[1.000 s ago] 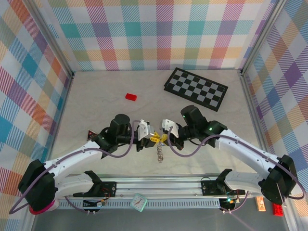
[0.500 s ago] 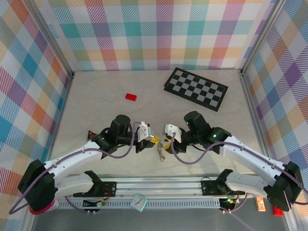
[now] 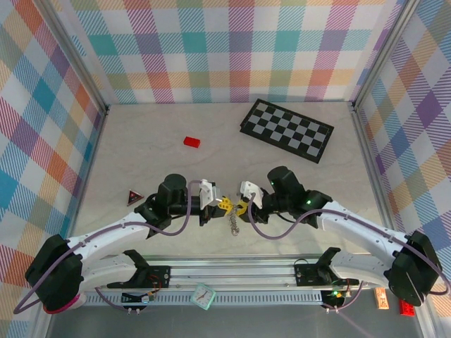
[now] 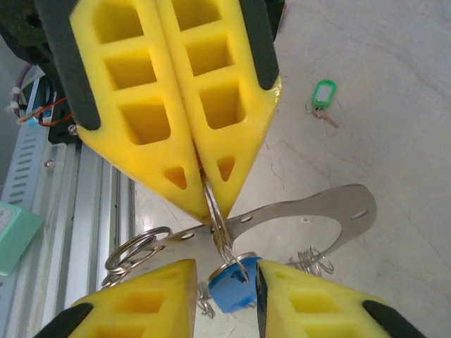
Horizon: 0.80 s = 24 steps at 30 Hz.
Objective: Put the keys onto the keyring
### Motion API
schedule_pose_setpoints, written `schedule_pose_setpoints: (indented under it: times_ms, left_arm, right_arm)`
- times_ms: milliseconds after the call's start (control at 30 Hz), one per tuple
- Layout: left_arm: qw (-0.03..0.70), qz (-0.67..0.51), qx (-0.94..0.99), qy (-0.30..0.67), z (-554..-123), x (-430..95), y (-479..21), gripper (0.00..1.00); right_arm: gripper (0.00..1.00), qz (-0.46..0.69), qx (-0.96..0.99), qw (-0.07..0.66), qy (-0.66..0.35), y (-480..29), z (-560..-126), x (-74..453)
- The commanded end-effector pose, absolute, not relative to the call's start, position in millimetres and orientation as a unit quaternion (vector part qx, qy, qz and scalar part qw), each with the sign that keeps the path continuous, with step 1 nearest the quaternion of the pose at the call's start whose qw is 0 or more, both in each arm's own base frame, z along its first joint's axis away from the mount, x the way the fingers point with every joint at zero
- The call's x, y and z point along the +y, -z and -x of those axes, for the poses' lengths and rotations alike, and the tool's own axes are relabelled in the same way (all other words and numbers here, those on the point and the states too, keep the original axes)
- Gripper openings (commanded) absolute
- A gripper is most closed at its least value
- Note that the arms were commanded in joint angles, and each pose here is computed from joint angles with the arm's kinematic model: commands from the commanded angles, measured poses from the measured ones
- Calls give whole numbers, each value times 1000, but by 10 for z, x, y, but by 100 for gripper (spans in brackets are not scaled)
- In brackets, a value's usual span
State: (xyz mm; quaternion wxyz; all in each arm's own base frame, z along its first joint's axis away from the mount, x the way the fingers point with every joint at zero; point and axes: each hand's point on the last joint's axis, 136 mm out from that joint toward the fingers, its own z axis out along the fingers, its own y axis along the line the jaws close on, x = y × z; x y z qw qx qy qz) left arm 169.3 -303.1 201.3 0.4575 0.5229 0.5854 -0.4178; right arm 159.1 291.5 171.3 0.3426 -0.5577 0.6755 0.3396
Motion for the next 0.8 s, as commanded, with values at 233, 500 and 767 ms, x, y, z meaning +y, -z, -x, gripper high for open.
schedule_pose_setpoints:
  times_ms: [233,500,767]
  left_arm:
    - [504,-504,531,458,-1647,-3079,-2337,0]
    - [507,-503,529,458,-1636,-3062,-2333,0]
    - [511,-502,522,463,-1640,-3081,-2352,0]
  right_arm:
    - [17,558,653,342,-380,-1764,-1535,3085]
    - [33,553,659,381,-338,-1854,-1546,2869]
    - [25,556,661,373,-339,-1838,-1515,2853]
